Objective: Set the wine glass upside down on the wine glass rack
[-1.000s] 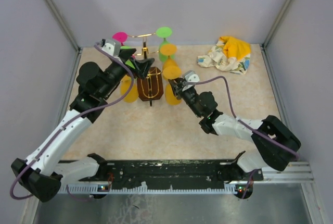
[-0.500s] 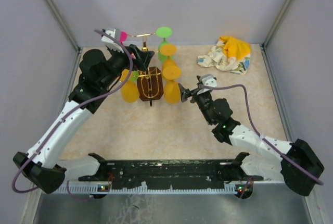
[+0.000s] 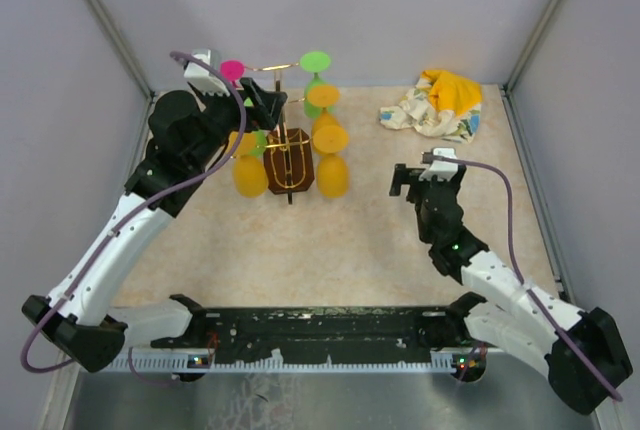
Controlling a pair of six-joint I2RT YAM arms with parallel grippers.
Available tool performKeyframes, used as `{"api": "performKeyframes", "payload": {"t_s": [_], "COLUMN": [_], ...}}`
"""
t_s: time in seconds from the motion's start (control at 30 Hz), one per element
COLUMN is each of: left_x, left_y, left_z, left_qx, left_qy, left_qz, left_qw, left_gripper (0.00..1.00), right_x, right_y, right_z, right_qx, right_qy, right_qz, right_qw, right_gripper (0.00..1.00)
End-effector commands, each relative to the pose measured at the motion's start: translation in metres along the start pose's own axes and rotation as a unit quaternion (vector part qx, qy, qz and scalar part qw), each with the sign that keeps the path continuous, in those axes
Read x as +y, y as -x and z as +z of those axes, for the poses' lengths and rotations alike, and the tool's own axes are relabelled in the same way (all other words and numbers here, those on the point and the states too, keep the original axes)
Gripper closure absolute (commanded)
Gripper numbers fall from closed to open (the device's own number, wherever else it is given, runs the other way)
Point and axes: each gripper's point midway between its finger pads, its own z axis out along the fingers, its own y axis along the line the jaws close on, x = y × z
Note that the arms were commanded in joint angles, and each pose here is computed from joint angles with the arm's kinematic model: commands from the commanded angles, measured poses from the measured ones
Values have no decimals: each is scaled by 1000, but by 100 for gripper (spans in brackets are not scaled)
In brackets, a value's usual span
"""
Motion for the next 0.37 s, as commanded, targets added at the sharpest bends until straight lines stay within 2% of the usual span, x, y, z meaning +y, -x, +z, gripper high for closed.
{"api": "performKeyframes", "payload": {"t_s": [0.0, 0.33], "left_x": [3, 6], "left_y": [14, 15], "left_z": [-4, -5], "left_qx": [-15, -19], "left_qy": [15, 22], "left_qz": [-5, 3], "left_qw": [1000, 1000], "left_gripper": [1, 1], "right_x": [-6, -2], "right_y": [11, 9], "right_z": [-4, -1], "right_qx": [-11, -8], "right_qy": [-11, -5], "right_qz": [24, 23], "right_qw": [1000, 1000], "right_gripper": [1, 1]}}
